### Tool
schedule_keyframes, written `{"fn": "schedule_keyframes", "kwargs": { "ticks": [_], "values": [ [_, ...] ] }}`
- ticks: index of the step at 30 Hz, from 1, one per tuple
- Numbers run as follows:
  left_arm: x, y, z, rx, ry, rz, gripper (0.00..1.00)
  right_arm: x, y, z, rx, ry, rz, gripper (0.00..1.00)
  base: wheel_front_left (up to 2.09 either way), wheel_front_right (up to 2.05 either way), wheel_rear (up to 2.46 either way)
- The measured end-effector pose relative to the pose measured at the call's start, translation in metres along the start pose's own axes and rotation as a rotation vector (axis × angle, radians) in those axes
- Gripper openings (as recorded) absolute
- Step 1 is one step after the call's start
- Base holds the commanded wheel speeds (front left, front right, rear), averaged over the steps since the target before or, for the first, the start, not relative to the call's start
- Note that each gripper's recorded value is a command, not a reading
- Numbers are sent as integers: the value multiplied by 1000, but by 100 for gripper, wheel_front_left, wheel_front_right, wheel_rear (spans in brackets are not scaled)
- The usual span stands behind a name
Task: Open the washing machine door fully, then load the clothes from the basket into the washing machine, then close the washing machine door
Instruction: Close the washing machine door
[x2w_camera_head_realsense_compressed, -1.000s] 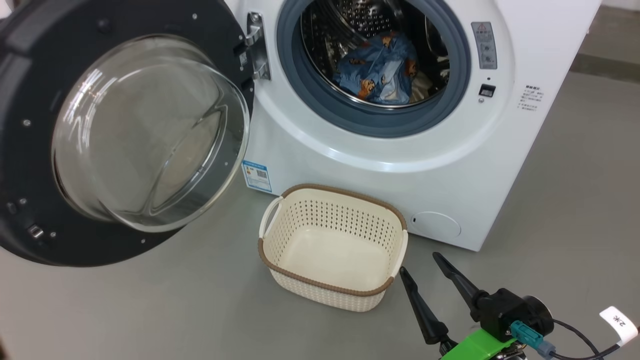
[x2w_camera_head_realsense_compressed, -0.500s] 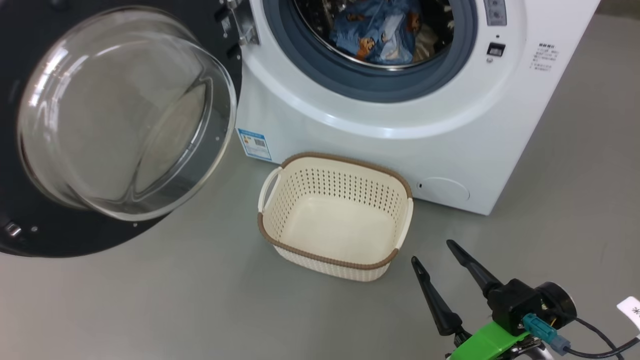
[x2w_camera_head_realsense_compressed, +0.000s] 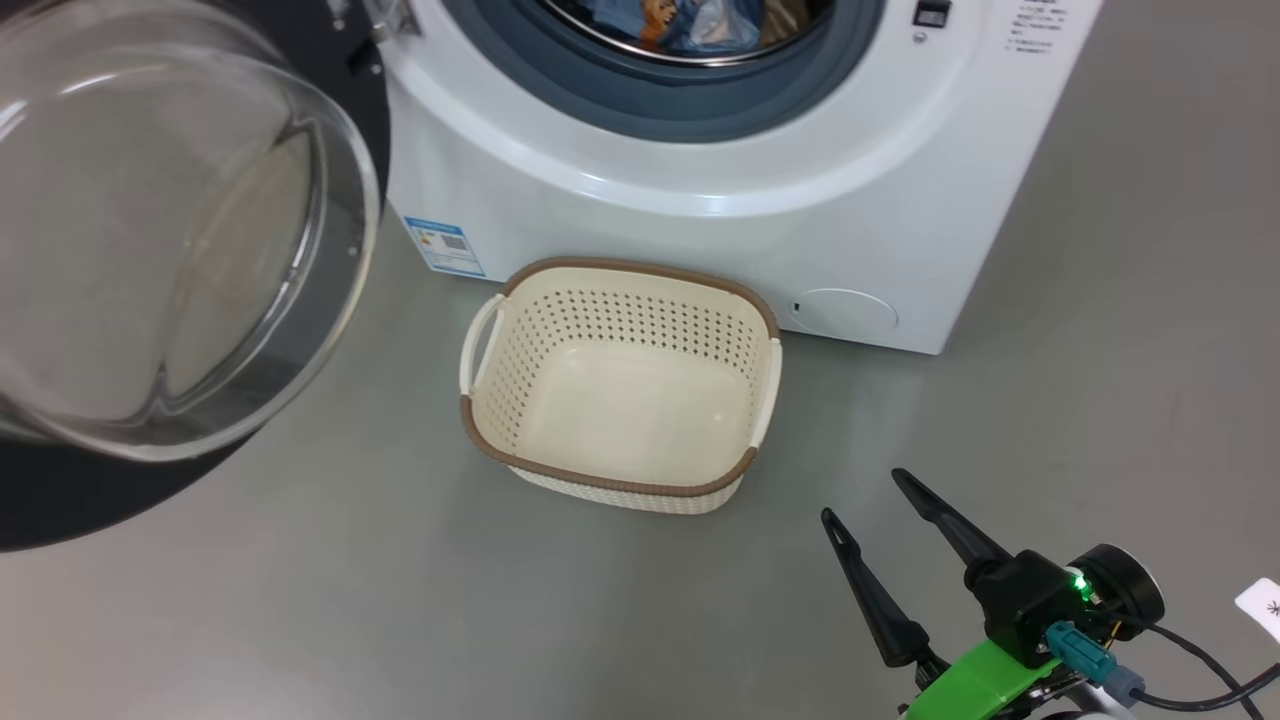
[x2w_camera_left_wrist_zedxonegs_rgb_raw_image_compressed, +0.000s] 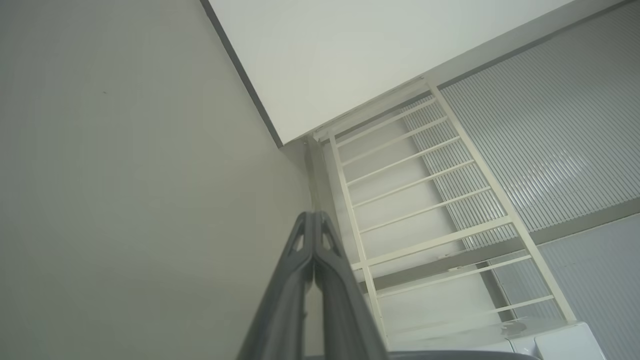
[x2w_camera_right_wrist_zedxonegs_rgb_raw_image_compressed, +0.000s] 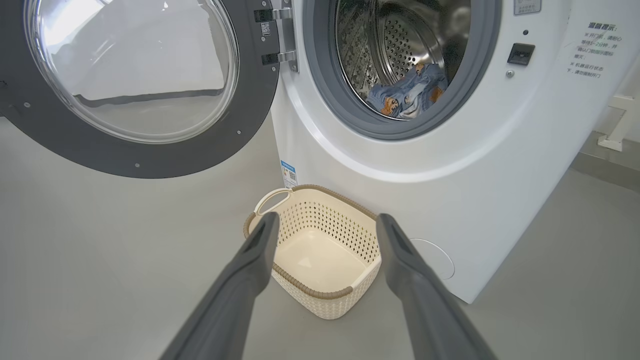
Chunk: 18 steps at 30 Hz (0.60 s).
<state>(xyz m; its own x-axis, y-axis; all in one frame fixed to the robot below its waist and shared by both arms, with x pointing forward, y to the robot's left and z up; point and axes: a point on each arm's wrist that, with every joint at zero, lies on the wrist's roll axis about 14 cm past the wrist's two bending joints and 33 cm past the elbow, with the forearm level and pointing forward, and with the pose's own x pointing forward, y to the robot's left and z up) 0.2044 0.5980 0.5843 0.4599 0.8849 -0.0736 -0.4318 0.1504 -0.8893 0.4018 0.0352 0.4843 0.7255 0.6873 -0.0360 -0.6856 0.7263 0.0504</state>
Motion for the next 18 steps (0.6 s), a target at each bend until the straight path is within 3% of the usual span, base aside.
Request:
{"fn": "schedule_keyframes", "kwargs": {
  "ticks": [8, 18],
  "values": [
    [8, 20, -31, -58, 76, 90, 0, -7, -12, -5, 5, 12, -36, 100, 0, 0, 0],
    [11, 9, -65, -41, 220, 77, 0, -5, -14, -8, 10, 17, -38, 100, 0, 0, 0]
  ]
}}
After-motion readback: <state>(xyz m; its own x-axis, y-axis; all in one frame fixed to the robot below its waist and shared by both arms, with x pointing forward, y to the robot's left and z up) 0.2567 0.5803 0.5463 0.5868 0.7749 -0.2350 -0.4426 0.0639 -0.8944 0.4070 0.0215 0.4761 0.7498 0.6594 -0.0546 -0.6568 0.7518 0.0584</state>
